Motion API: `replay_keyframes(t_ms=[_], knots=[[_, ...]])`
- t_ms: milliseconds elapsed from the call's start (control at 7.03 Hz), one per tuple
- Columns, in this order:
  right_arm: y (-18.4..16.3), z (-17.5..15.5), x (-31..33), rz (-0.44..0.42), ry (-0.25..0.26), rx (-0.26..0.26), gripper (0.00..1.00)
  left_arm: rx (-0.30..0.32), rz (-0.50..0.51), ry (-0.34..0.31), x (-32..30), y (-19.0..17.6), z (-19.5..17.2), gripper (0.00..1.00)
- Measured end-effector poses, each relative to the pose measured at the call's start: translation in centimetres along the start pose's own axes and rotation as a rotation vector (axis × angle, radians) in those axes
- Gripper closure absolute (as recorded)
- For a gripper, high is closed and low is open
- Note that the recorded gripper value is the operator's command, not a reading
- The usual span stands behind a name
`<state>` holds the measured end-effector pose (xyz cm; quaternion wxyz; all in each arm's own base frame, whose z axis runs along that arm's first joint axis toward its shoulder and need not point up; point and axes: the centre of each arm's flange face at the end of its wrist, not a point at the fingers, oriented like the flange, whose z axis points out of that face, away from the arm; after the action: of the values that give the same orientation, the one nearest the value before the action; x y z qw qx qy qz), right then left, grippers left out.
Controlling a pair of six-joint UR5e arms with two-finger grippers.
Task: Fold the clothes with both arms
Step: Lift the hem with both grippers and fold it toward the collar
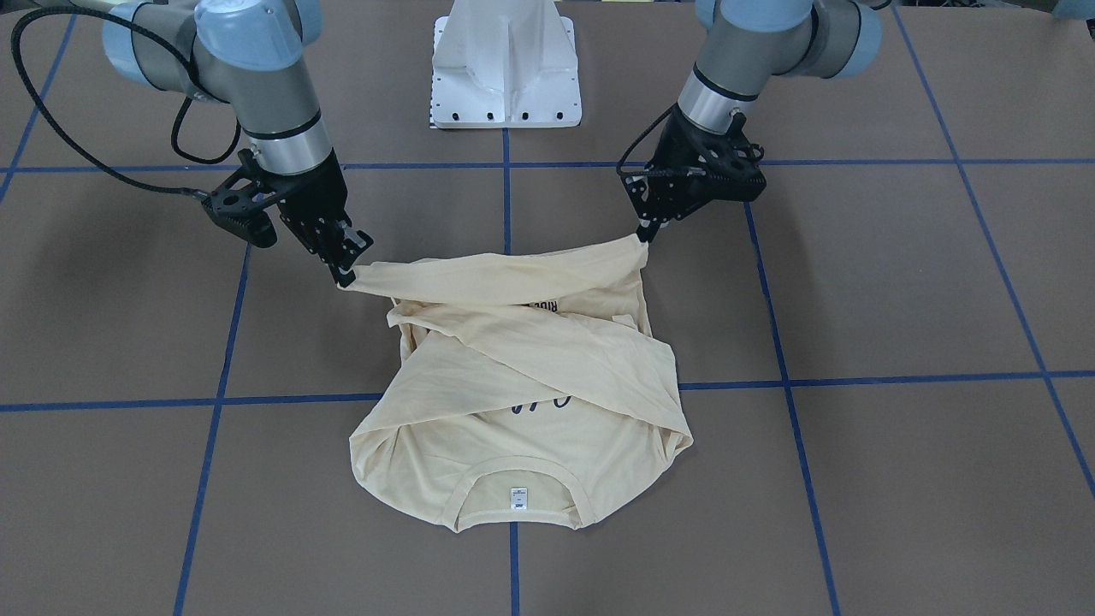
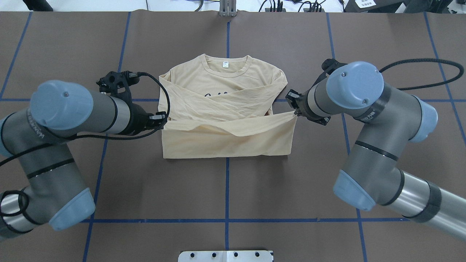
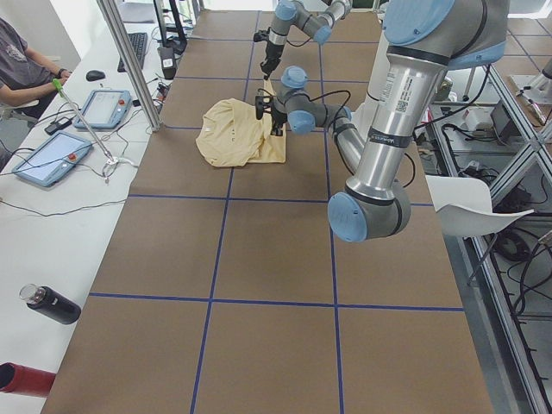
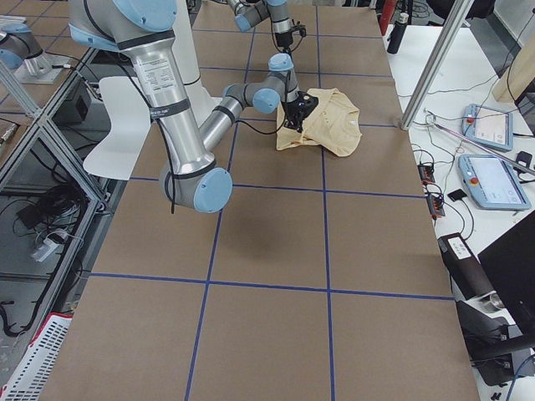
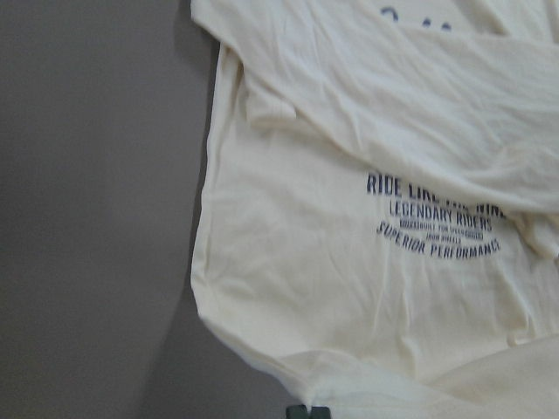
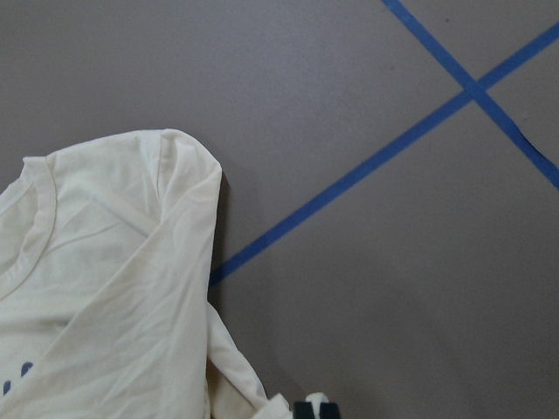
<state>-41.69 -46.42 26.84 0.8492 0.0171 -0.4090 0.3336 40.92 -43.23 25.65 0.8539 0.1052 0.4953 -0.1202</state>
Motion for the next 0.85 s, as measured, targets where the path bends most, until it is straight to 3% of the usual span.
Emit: replay_keyframes(t_ms=[427,853], knots=[[-4.4,2.1,-5.1,-0.008,0.022,0.051,1.00,0.096,0.017,-0.038,-1.4,-7.6,0.1,1.00],[-6.7,7.2,-10.4,-0.040,0.088,0.074,1.00,0.143,0.018,-0.011,-2.4,-12.6,6.3,1.00]])
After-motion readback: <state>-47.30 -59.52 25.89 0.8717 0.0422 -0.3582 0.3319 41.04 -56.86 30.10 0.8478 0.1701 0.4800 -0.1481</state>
